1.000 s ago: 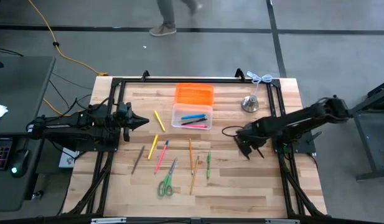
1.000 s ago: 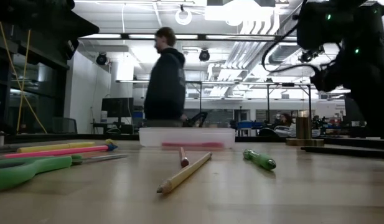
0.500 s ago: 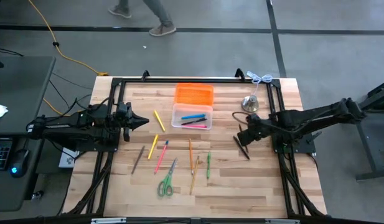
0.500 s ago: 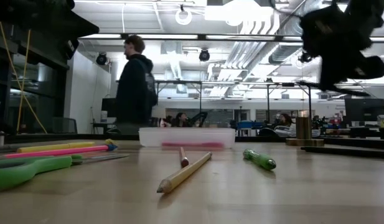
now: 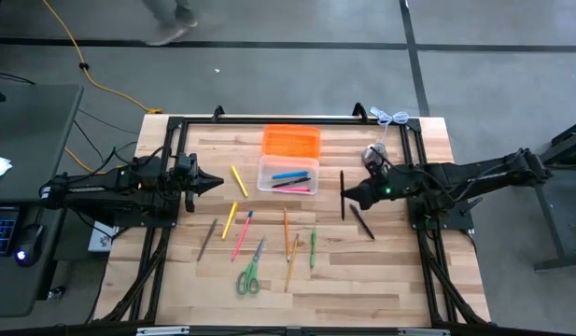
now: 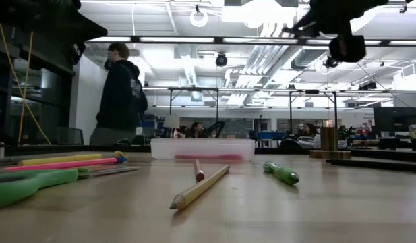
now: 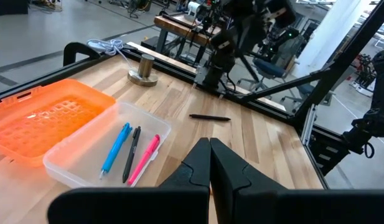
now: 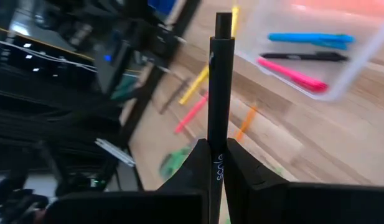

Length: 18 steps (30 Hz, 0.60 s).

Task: Pick & place school supplies into a supply box
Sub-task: Put the black pen into the transparent supply box

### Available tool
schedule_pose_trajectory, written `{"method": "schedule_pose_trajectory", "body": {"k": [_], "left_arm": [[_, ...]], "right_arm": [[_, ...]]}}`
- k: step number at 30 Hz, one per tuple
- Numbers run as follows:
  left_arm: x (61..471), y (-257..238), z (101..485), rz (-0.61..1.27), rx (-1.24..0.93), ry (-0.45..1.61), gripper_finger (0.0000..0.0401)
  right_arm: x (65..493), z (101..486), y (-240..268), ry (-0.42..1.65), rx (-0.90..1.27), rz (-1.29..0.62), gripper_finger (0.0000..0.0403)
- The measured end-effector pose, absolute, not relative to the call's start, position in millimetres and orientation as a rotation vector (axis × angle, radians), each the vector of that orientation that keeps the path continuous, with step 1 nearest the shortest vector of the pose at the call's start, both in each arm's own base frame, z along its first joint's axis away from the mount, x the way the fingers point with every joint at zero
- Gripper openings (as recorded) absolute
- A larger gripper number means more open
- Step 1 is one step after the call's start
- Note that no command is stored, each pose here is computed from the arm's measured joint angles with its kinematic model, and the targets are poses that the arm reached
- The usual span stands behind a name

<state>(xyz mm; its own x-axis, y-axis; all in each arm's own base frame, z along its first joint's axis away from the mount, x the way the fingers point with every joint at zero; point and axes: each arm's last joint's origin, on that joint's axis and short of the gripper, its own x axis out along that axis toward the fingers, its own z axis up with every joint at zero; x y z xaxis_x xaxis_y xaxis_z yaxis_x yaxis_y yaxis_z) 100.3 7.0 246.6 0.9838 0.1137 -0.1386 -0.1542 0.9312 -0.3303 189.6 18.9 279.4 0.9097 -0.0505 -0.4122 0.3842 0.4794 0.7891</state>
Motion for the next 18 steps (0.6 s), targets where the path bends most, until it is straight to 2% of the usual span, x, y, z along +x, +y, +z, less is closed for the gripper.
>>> {"method": "schedule_pose_trajectory", "body": {"k": [18], "left_arm": [[100.2,7.0,246.6,0.138,-0.347,0.118,0.0033]], "right_arm": [[193.4,288.4,18.7,0.258,1.03,-0.232,0.0003]]}}
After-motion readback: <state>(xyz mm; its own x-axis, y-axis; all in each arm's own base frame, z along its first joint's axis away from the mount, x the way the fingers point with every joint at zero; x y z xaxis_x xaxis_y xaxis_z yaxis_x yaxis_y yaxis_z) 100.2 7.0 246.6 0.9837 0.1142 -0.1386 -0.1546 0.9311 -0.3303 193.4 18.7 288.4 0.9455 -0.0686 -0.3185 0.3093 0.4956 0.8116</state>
